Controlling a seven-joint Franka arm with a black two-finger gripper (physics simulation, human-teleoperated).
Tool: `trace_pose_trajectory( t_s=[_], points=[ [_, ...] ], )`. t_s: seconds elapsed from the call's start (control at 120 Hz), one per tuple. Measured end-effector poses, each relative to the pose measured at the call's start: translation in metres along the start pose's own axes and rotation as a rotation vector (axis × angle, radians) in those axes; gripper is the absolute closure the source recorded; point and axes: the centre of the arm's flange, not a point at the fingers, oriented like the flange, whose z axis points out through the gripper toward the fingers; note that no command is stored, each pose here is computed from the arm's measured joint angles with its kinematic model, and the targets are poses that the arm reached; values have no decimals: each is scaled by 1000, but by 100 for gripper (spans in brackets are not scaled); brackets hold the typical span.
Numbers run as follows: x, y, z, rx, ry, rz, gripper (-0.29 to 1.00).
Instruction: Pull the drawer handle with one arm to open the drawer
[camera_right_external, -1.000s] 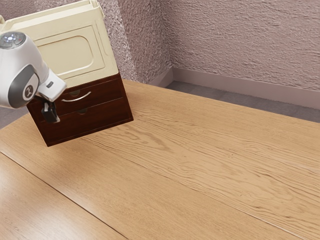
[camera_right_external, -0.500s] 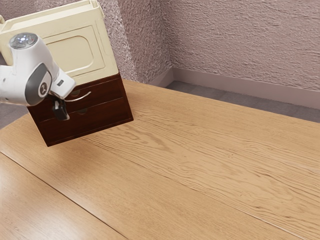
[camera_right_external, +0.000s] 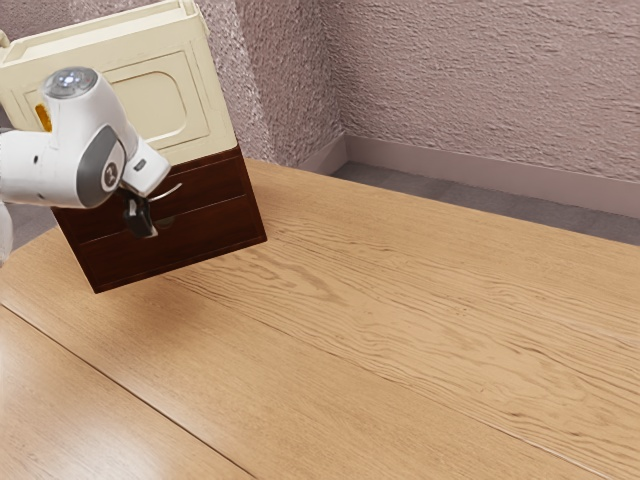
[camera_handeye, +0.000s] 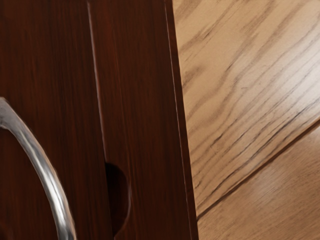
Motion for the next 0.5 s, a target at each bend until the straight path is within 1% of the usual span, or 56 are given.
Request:
trace_pose_trajectory(
  t_s=[0.333,0.4,0.467,0.5],
  points=[
    [11,3,17,-24,14,28,0],
    [11,4,14,-24,19,31,1],
    [8,4,7,-21,29,30,5],
    [7,6,6,-24,32,30,4]
  ],
)
